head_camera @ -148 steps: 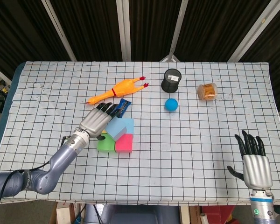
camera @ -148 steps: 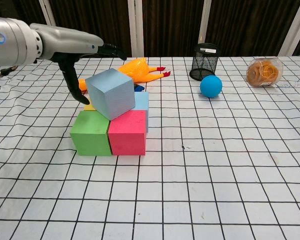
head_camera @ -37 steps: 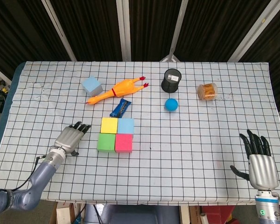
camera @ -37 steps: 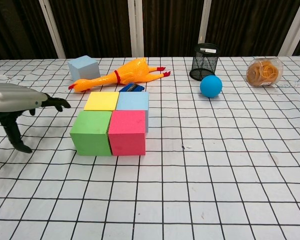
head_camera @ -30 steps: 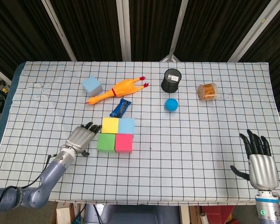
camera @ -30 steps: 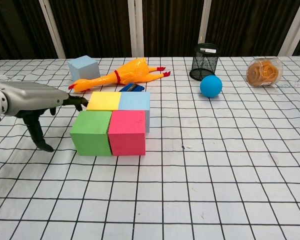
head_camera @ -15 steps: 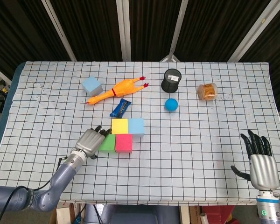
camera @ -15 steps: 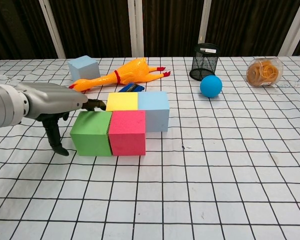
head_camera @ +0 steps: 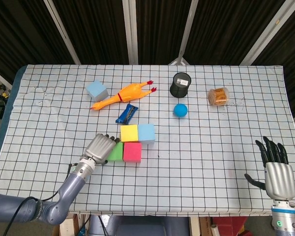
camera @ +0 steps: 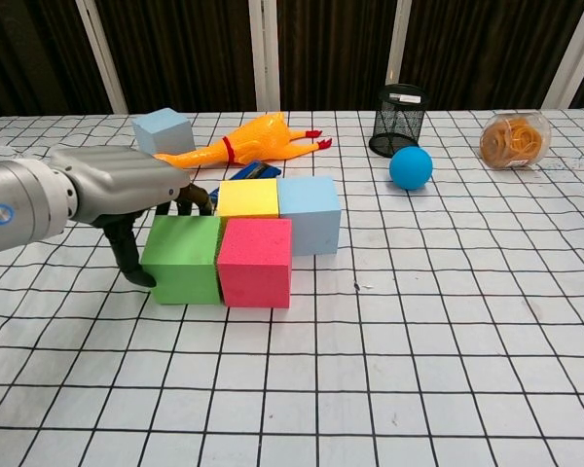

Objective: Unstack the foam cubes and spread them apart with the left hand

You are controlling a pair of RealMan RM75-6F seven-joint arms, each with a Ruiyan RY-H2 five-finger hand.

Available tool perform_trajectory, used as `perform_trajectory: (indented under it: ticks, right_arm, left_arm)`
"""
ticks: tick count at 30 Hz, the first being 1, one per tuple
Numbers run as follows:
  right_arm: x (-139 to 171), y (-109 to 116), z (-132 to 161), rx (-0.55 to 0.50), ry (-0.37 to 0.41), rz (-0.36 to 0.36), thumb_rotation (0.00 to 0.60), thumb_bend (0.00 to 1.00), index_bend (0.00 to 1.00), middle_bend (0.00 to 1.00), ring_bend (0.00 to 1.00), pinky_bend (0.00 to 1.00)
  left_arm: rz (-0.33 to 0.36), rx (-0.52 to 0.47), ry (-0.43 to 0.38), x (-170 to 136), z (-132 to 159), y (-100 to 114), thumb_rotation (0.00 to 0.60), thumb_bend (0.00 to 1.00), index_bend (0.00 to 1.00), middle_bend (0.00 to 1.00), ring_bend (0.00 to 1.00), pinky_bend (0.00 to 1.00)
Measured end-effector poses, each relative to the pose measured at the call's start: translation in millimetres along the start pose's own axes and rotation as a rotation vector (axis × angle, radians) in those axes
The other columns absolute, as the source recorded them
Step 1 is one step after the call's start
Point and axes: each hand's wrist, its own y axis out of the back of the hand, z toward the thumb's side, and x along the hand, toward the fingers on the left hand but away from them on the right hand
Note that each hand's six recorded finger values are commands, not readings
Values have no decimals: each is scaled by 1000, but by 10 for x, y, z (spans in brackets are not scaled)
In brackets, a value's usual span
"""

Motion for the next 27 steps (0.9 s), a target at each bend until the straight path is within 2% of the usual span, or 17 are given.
perform_trajectory:
  ticks: [9, 14, 19, 22, 27]
  right_arm:
    - [6, 19, 1, -7, 3, -8, 600, 39, 113, 0, 64, 0]
    - [3, 5, 11, -6, 5, -4, 600, 39, 113, 0, 64, 0]
    - [3, -8, 23, -4, 7, 0, 600, 40, 113, 0, 64, 0]
    - [2, -4, 21, -4, 5, -1, 600, 39, 113, 0, 64, 0]
    - [-1, -18, 23, 0, 4, 2, 600, 40, 113, 0, 64, 0]
  left_arm:
    - [8, -23, 38, -183, -288, 61, 600, 360, 292, 477, 397, 508]
    - [14, -27, 67, -438, -632, 129, 600, 313, 272, 445, 390, 500]
    - [-44, -33, 107, -709, -1016, 50, 600, 257, 245, 405, 367, 490]
    - [-106, -22, 120, -847, -1177, -75, 600, 197, 212, 334, 324, 472]
    - [-176, -9, 134, -941, -1318, -249, 600, 56, 110, 129, 119, 390]
